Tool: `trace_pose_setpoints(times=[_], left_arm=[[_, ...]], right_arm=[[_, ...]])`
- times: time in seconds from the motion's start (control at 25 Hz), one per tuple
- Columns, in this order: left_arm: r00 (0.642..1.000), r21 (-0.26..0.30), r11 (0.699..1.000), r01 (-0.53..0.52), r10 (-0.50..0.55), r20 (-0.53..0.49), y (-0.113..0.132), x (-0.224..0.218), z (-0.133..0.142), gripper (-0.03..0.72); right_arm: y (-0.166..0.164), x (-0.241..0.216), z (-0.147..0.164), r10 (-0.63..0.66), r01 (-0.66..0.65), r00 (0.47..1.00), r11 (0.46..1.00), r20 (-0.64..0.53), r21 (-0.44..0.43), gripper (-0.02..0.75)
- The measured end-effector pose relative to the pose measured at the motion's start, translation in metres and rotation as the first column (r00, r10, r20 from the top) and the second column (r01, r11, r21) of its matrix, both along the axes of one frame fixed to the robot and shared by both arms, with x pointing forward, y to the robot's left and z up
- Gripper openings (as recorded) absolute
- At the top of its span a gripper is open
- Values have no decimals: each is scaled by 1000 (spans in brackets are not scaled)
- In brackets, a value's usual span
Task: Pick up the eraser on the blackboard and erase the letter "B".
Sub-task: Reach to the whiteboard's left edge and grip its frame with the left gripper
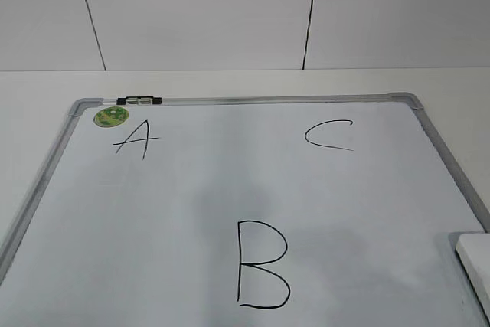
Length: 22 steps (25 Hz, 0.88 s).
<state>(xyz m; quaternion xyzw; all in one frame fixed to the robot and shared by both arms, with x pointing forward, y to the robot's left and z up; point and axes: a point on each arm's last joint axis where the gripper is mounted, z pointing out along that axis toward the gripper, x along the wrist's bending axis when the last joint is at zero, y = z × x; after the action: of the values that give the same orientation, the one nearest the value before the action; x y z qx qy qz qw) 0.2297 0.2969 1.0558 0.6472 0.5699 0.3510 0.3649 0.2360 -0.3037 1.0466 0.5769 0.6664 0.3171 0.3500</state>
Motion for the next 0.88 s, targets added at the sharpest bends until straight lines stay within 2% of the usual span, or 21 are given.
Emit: trace_pose_setpoints(times=[0.6,0.88], left_arm=[[1000,0,1000,0,0,0,0,0,0,239],[1000,0,1000,0,0,0,0,0,0,239]], right_arm=[[0,0,0,0,0,1000,1000,0,0,569],[0,-4,10,4,-4,1000,1000,-3,10,568]])
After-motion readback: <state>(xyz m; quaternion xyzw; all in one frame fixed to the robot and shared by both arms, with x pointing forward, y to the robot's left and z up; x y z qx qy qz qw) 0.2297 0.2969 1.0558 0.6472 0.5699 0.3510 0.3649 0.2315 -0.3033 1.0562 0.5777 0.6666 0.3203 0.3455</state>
